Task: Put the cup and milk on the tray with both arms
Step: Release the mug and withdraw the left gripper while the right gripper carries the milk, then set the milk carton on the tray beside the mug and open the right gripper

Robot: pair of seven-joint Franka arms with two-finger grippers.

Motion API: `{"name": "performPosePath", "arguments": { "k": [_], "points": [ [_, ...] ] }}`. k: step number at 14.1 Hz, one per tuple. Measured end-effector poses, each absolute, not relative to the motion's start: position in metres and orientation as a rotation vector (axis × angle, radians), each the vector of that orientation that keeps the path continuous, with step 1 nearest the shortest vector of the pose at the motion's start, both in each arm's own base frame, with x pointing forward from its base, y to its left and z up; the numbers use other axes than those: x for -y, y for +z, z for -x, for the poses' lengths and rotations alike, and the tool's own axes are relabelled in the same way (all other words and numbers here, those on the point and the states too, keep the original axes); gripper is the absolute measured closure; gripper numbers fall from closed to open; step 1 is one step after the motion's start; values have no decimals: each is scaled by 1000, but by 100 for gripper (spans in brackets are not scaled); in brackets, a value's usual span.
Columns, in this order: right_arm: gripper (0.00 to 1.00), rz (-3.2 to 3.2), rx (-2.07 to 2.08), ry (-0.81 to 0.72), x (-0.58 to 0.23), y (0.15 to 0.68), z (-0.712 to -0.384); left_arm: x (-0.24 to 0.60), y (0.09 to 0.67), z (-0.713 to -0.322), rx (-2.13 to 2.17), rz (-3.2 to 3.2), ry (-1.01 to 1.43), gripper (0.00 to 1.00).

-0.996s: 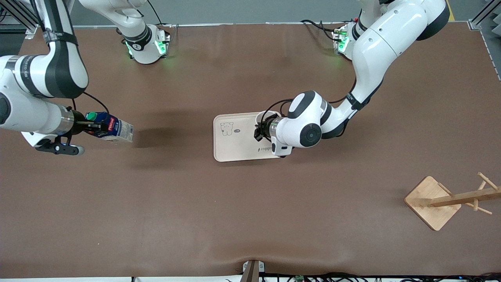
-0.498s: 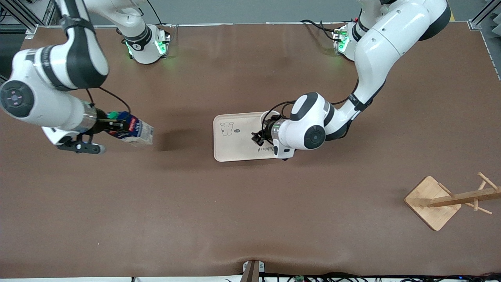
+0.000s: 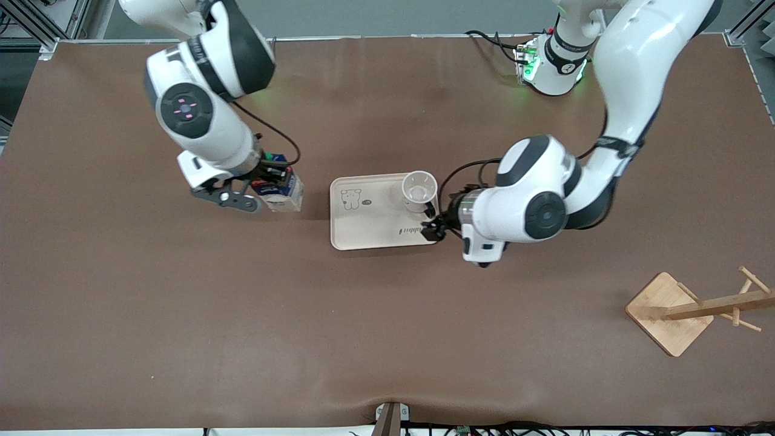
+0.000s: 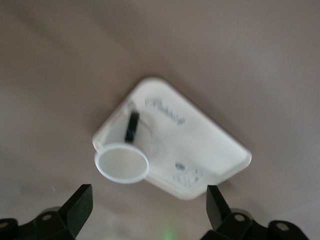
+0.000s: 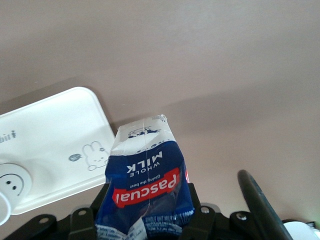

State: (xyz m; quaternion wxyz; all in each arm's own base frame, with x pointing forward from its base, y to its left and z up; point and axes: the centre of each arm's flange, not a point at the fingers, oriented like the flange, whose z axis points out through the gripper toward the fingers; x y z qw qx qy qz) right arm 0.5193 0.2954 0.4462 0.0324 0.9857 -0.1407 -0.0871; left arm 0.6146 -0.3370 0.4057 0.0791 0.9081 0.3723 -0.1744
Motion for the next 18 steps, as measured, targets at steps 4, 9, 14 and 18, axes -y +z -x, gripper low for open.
{"name": "performPosePath", "arguments": {
  "k": [4, 9, 14, 18],
  "points": [
    [38, -3037, 494, -232, -353, 426, -506, 291, 476, -616, -1066, -2899, -196, 0],
    [38, -3017, 541, -203, -419, 389, -483, 186, 525, -632, -813, -3021, -98, 0],
    [38, -2965, 569, -221, -446, 343, -476, 91, 554, -626, -549, -3132, -164, 0],
    [38, -2983, 575, -193, -453, 340, -486, 54, 599, -609, -419, -3179, -78, 0]
  ]
}}
